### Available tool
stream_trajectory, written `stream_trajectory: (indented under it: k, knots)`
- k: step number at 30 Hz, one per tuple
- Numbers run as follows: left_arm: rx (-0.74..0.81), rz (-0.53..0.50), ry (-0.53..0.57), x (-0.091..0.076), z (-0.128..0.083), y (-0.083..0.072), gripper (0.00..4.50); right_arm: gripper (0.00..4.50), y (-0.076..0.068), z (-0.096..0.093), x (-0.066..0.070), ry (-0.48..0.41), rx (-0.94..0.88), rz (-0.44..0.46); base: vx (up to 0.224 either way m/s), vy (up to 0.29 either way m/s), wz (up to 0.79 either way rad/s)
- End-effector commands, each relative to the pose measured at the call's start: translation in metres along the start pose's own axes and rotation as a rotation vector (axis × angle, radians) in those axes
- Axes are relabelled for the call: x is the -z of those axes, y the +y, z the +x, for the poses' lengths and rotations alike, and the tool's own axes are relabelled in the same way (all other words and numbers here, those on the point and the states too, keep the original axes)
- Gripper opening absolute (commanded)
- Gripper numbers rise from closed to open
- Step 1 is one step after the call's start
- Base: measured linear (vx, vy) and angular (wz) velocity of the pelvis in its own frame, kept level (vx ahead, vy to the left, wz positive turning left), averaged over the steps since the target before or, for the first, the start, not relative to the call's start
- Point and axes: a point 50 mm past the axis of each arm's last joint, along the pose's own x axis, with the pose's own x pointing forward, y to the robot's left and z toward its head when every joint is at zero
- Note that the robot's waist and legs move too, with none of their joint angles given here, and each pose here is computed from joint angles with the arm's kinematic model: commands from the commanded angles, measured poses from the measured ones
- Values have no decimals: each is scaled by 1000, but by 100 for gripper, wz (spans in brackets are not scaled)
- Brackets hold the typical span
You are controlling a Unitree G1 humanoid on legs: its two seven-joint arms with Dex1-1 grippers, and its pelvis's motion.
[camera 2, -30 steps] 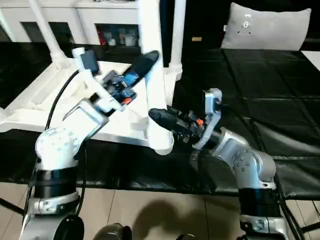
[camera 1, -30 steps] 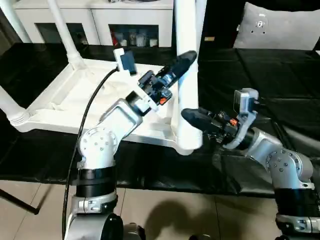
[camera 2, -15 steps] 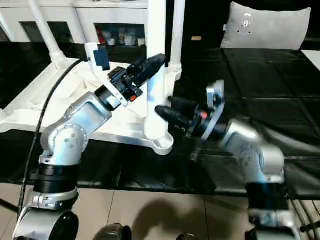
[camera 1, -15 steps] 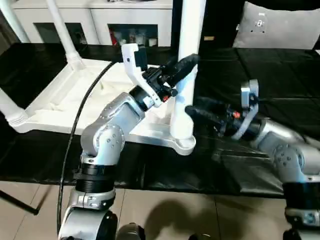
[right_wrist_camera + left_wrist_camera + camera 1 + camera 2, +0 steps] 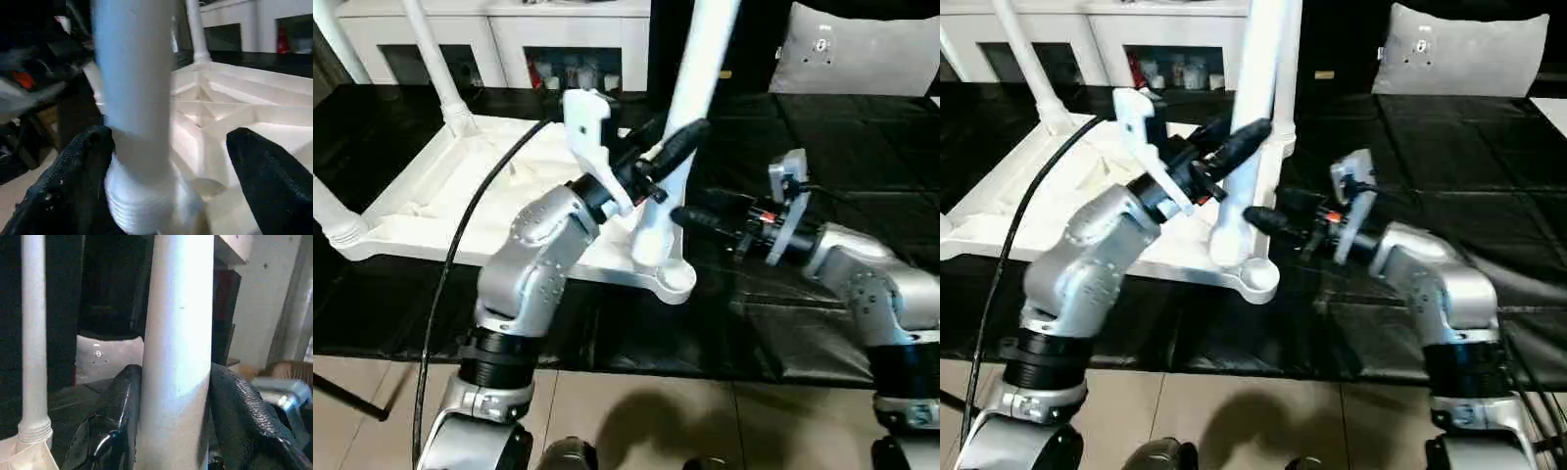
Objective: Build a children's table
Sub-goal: Pick table leg
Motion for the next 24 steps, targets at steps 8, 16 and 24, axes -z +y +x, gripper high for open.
stream_trajectory:
  k: [8,16,24]
  knots:
    - [61,5,-37,3,2,-13,184,406,6,11,6,9,-18,26,0,0,0]
    - [86,-3,-53,4,3,-18,182,370,6,17,12,25,-19,46,0,0,0]
    - [95,-1,-60,4,4,-20,182,311,7,18,14,29,-26,58,0,0,0]
